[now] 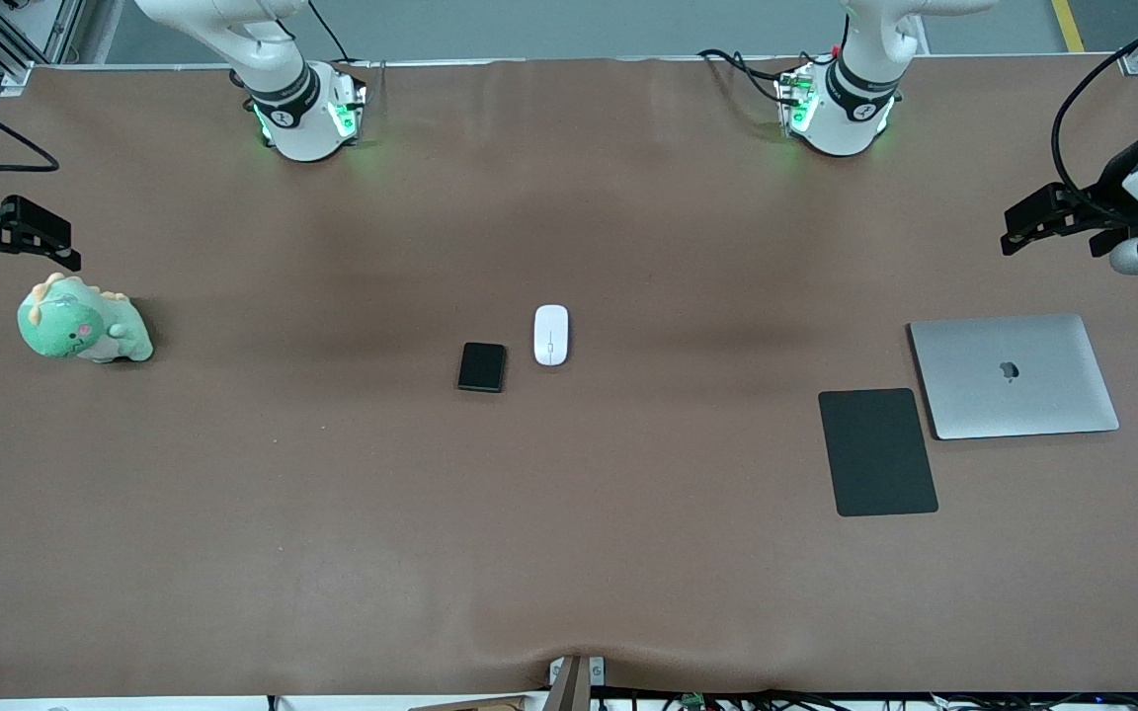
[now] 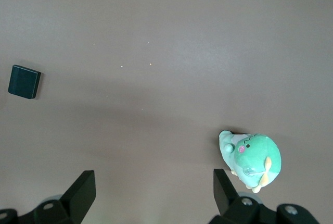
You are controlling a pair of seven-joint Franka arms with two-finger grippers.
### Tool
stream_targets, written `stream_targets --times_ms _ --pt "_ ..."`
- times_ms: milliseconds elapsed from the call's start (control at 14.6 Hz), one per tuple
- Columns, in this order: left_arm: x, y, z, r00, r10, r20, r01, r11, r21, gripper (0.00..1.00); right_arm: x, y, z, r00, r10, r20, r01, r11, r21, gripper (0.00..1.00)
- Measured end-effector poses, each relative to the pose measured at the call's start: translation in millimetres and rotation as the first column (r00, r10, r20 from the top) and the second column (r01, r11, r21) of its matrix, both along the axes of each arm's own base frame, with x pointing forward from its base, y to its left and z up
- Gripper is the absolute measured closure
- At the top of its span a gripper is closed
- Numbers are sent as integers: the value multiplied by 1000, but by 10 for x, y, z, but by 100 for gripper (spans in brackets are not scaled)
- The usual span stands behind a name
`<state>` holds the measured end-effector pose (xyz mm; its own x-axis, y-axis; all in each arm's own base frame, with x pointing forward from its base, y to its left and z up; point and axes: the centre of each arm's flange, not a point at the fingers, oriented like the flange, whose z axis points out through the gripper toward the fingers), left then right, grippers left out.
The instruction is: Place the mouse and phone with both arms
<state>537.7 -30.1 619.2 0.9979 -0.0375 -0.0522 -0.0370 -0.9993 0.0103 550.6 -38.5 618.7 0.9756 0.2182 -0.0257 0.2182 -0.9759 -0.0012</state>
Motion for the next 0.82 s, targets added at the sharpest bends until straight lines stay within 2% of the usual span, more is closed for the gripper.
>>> stream_targets --times_ms 548,685,822 --pt "15 -23 -32 1000 -4 -6 4 1000 0 0 1 -2 8 1000 0 2 0 1000 0 0" --pt "66 -41 -145 1000 -7 -29 7 1000 2 0 1 -2 9 1000 0 3 0 1000 0 0" --pt "178 -109 -405 997 -17 -76 18 1000 4 0 1 -3 9 1000 0 3 0 1000 0 0"
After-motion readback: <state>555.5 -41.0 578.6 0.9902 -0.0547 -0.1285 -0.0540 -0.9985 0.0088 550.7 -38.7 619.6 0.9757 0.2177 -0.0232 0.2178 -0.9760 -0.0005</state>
